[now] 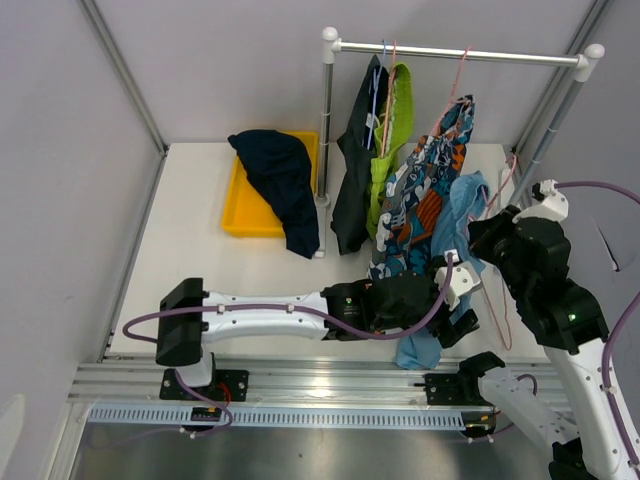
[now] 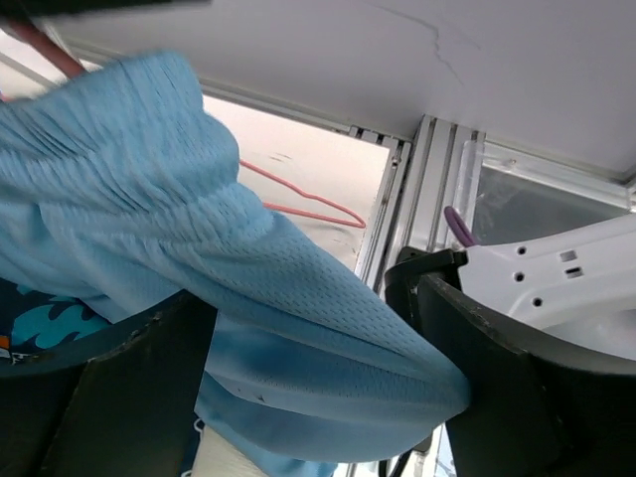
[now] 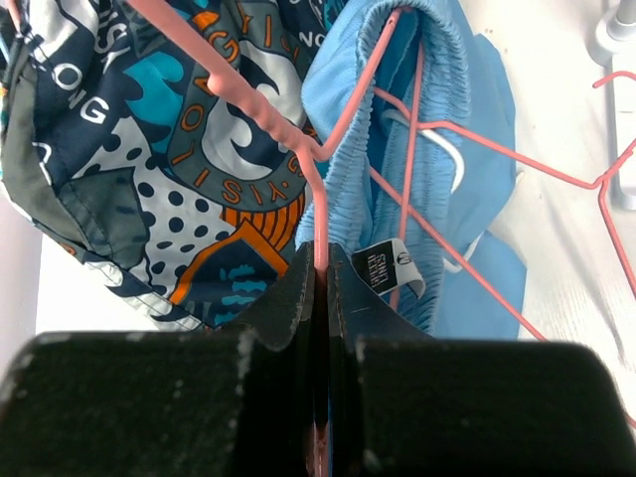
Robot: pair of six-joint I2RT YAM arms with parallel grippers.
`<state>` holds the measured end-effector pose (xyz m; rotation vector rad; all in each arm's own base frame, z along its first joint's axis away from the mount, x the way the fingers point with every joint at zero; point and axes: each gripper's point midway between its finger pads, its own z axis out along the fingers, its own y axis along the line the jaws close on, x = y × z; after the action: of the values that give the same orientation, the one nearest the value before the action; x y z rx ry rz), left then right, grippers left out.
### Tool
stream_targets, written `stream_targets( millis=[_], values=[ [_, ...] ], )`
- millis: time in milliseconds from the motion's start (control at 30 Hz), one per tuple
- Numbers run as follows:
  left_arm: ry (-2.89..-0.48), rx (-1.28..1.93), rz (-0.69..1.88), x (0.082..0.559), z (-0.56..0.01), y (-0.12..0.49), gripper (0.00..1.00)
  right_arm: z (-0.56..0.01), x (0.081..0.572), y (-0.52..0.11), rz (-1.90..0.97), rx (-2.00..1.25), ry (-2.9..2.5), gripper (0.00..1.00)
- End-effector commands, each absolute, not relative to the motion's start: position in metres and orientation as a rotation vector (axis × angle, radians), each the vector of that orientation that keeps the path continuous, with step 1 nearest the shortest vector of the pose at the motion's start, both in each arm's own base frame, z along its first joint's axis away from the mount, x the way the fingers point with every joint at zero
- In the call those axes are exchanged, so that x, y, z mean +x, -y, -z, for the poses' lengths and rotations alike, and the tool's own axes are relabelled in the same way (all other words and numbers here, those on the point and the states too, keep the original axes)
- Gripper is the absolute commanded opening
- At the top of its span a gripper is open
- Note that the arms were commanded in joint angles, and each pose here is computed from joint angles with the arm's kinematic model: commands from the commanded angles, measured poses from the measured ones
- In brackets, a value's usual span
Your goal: Remove the shorts from the hanger
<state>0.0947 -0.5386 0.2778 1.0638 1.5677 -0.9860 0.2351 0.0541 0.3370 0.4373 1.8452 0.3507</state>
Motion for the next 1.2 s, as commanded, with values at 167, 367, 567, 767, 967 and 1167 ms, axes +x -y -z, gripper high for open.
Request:
stream_targets(
  millis=[167,367,567,767,967,1167],
  values=[
    [-1.567,0.996,0.992,0.1,-0.277,0.54,0.83,-0.409,0.237,-0.046,-0.387,0.47,-1.671,0.0],
    [-1.565,0.924,0.949,0.112,-0.278,0.531,0.37,-0.418,0.236,-0.047,-0.407,0.475,-1.661,0.0],
    [-1.548,0.902,0.911,0.117,-0.286,0.52,0.0,-0.419,0.234,-0.041,-0.366,0.475,-1.665,0.0],
    [-1.583,0.925,0.961,0.077,-0.279,0.486,0.0,-0.435,0.243,-0.034,-0.299,0.469,-1.632,0.0],
    [-1.707,0.958,0.953,0.025,-0.228,0.443,0.0,-0.447,0.261,-0.033,-0.252,0.46,-1.611,0.0],
    [-1.785,0.95,0.91,0.0,-0.203,0.412,0.0,-0.446,0.271,-0.031,-0.222,0.469,-1.612,0.0]
  ],
)
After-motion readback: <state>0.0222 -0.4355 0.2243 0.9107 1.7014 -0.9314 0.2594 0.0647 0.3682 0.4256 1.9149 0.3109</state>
